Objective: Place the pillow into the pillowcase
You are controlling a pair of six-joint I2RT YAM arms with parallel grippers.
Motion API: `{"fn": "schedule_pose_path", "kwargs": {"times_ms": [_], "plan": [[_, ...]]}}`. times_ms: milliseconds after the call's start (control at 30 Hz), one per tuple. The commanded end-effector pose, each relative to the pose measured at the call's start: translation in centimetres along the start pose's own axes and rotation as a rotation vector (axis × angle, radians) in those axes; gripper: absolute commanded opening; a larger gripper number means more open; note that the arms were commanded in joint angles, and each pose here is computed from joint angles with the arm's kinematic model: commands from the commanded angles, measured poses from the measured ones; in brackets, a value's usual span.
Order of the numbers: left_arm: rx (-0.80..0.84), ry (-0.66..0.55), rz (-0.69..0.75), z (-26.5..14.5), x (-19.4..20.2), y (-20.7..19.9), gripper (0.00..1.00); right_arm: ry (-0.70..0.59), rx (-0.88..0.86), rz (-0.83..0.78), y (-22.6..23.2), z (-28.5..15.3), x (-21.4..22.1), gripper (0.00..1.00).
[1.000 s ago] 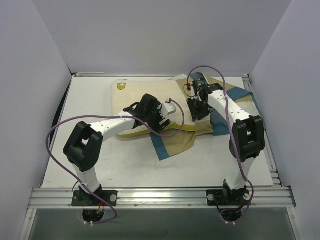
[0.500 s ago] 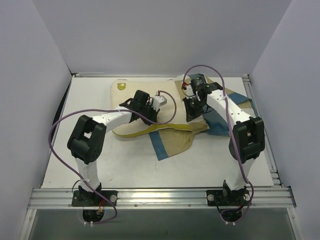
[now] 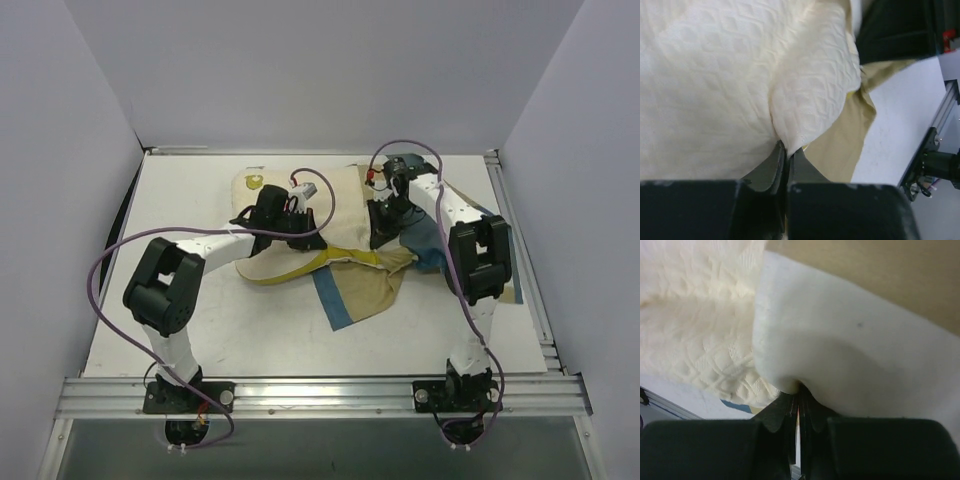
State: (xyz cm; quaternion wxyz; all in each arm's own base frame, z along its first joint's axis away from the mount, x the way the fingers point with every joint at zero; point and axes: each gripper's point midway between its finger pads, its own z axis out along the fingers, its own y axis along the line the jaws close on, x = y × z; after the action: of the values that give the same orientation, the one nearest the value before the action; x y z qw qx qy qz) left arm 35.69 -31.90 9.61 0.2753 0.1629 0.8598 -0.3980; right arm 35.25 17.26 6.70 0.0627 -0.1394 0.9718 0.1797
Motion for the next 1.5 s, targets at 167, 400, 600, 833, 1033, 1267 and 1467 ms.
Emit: {"fn": "schedule_pose_path", "kwargs": {"times_ms": [167, 400, 600, 833, 1033, 1267, 1467], "plan": [[0.202, -0.089, -0.032, -2.9, -0.1, -8.5, 0.0, -0.235, -0.201, -0.16, 8.1, -3.9, -7.8, 0.0], [0.01, -0.033, 0.132, -4.5, 0.4, -6.2, 0.68, -0.214, -0.223, -0.02, 6.3, -5.7, -3.2, 0.48], [-0.215, 0.009, 0.604, -3.8, -1.8, -6.4, 0.98, -0.367, -0.106, 0.264, -1.8, -8.8, 1.2, 0.73], [-0.415, 0.086, 0.71, 1.6, -2.6, -5.4, 0.97, -0.342, 0.006, 0.371, -7.0, -4.5, -0.4, 0.84], [-0.607, 0.144, 0.787, 5.2, -3.1, -0.3, 0.97, -0.361, 0.017, 0.4, -9.0, -2.1, -3.2, 0.85], [-0.429, 0.18, 0.68, 5.3, -3.3, 1.1, 0.16, -0.314, -0.007, 0.422, -9.5, 1.0, -3.6, 0.86], [-0.231, 0.148, 0.554, 3.2, -4.1, -1.4, 0.0, -0.224, -0.039, 0.411, -8.5, 4.7, -3.3, 0.86]]}}
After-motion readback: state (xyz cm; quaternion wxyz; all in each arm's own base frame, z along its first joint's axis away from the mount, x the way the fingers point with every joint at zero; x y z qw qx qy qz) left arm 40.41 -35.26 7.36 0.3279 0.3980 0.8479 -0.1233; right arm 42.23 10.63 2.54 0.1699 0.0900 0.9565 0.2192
